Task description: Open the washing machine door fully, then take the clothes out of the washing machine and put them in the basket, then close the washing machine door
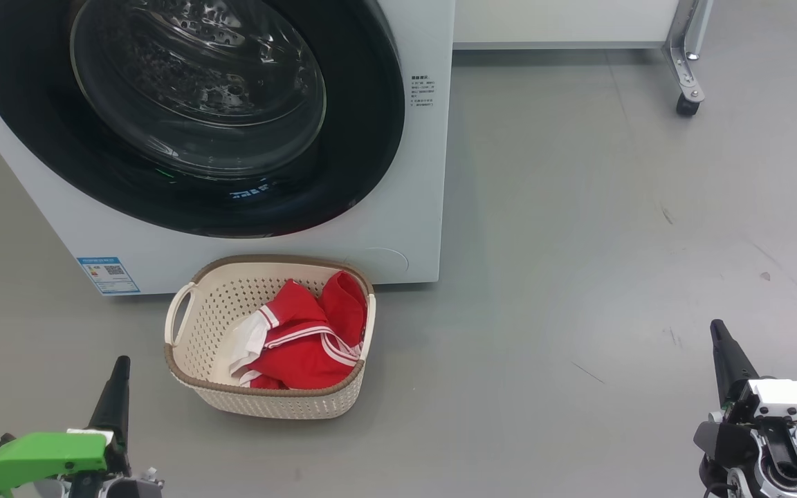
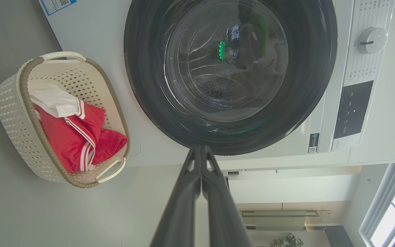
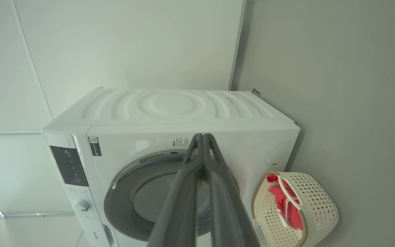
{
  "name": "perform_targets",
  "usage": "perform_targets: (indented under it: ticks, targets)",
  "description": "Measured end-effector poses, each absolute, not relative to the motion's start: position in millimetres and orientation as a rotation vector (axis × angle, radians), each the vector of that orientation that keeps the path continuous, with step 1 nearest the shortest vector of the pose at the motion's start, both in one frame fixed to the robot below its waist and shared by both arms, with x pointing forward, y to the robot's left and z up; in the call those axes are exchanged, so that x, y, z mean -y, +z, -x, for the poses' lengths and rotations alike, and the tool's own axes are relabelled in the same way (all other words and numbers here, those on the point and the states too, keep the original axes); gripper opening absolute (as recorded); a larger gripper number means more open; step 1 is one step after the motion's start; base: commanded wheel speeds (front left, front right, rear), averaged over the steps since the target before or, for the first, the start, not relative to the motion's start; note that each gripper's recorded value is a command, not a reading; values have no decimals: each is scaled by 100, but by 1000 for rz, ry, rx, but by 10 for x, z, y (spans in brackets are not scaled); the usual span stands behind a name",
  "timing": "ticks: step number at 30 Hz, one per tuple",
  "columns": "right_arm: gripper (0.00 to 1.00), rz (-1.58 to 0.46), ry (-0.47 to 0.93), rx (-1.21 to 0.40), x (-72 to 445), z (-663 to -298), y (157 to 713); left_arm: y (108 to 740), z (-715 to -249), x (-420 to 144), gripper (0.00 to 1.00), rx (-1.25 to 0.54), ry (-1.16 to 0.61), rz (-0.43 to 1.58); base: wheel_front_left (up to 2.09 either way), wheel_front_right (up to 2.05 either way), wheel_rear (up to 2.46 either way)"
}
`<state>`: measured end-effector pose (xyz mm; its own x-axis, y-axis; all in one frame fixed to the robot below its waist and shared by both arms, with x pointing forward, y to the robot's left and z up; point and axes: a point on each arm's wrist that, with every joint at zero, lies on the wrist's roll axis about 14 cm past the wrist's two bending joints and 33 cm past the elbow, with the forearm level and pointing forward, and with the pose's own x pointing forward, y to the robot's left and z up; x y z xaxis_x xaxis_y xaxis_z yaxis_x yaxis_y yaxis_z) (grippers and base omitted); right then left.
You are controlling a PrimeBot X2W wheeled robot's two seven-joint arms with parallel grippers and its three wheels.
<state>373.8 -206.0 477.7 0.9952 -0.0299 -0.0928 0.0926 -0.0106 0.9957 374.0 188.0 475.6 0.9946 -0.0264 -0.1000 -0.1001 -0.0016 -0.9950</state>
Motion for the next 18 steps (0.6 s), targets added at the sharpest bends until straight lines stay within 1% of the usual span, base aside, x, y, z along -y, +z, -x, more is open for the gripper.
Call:
perform_targets:
  ticks: [18]
  targets:
    - [0, -1579, -98, -48, 2062, -3737, 4777, 4757, -3741, -1880, 0, -99, 58, 1572, 0, 0, 0]
